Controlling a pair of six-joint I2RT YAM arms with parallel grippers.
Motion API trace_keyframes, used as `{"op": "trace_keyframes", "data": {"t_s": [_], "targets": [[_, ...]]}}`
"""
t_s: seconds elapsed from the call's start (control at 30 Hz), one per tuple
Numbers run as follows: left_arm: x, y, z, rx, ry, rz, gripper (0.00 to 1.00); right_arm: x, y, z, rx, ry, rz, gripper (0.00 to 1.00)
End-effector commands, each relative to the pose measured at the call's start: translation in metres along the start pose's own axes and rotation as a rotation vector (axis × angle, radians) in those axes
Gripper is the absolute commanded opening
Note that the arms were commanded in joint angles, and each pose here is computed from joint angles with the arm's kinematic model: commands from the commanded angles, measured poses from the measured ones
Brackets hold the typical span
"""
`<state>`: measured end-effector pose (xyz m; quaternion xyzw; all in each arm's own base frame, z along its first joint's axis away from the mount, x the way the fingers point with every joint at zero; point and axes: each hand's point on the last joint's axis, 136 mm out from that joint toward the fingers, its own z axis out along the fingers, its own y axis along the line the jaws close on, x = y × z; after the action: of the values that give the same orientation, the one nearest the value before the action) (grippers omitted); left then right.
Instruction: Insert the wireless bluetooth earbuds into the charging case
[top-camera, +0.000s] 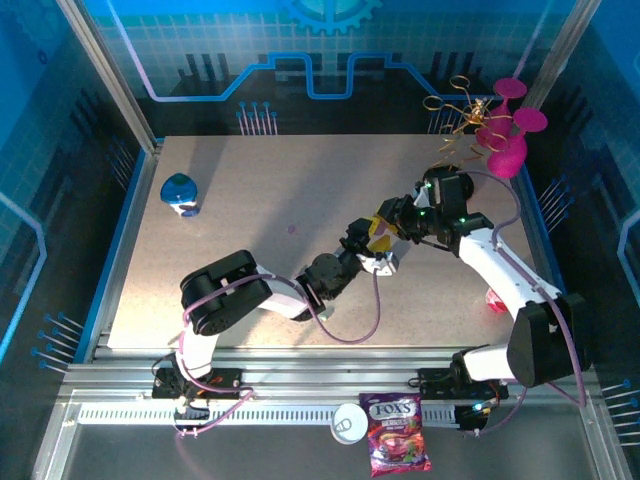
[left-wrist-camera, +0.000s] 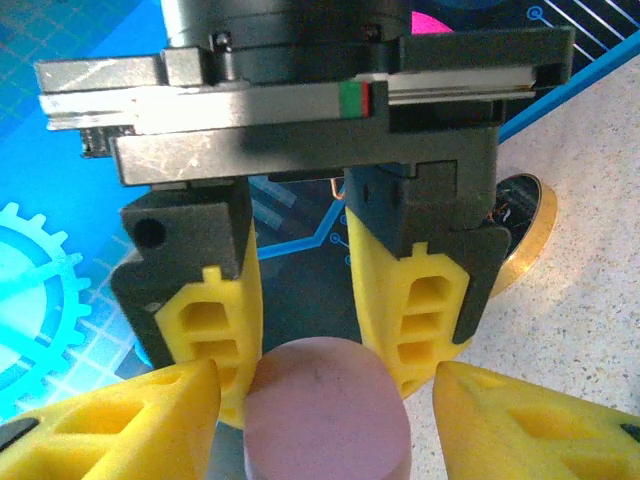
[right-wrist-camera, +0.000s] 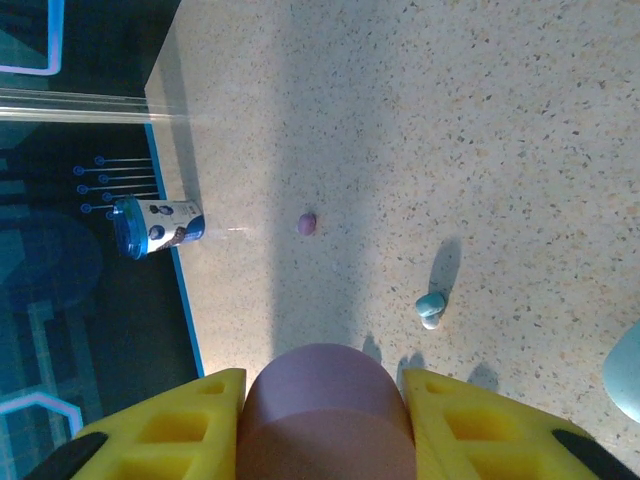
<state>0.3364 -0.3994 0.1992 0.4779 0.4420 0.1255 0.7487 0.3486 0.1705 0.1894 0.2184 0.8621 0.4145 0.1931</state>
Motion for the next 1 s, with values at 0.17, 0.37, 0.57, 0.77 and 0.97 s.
{"op": "trace_keyframes", "data": {"t_s": [0.17, 0.37, 0.57, 0.77, 0.97], "targets": [[-0.003, 0.000, 0.004, -0.025, -0.010, 0.021, 0.63, 0.000, 0.014, -0.014, -0.081, 0.002, 0.008, 0.29], [0.001, -0.002, 0.002, -0.023, 0.007, 0.030, 0.57, -0.003, 0.018, -0.021, -0.114, -0.002, 0.011, 0.29], [0.001, -0.003, 0.003, -0.021, 0.002, 0.033, 0.46, 0.002, 0.023, -0.022, -0.149, 0.028, 0.015, 0.29], [-0.002, 0.000, 0.004, -0.025, -0.006, 0.034, 0.30, 0.004, 0.022, -0.021, -0.158, 0.035, 0.021, 0.29], [-0.001, 0.001, 0.001, -0.023, 0.000, 0.004, 0.21, 0.001, 0.021, -0.025, -0.142, 0.004, 0.002, 0.37]]}}
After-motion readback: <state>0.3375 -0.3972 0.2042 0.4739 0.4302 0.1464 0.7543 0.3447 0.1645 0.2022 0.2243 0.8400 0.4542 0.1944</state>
